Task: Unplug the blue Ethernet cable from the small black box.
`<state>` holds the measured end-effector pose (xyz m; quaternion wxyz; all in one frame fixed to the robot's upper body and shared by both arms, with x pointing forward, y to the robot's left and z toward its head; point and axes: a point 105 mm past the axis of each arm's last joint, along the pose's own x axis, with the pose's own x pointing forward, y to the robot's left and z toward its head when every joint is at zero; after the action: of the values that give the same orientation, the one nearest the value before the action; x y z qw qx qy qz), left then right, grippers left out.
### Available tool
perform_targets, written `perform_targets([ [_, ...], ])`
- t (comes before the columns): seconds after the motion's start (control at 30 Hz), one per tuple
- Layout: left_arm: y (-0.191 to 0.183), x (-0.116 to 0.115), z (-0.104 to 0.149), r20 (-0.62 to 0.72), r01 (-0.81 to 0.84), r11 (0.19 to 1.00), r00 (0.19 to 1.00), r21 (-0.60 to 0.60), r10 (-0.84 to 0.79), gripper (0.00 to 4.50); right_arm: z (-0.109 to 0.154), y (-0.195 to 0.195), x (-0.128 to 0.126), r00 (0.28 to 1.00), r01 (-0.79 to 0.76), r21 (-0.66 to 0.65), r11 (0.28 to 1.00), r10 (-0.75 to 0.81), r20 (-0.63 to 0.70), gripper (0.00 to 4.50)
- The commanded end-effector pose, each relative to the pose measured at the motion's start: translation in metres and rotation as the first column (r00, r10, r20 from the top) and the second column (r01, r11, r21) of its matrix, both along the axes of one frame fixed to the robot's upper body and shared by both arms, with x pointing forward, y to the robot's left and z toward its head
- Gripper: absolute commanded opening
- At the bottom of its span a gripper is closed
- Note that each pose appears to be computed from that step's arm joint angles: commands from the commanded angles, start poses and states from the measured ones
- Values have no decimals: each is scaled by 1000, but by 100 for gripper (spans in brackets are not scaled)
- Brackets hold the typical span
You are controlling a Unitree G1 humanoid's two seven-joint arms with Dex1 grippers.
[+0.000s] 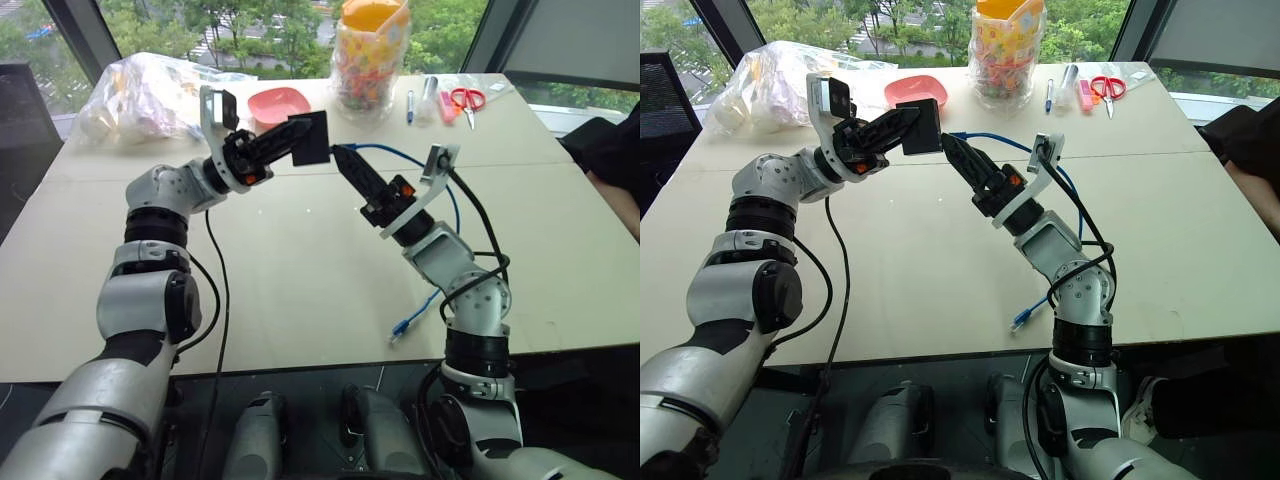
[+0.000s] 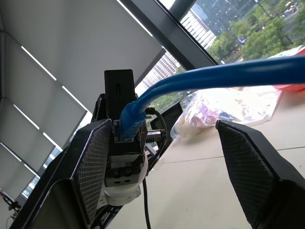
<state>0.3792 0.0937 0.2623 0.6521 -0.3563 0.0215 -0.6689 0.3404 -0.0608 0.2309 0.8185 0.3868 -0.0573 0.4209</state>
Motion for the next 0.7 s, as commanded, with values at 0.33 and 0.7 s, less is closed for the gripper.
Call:
perform_targets([
  [0.33, 2, -1, 10, 42, -6, 1000, 999, -15, 7, 49, 9, 4, -5, 998, -18, -9, 1000, 18, 56, 130],
  [0.7, 18, 3, 11, 42, -66, 998, 997, -11, 67, 49, 5, -28, 8, 994, 103, 28, 994, -104, 28, 3],
])
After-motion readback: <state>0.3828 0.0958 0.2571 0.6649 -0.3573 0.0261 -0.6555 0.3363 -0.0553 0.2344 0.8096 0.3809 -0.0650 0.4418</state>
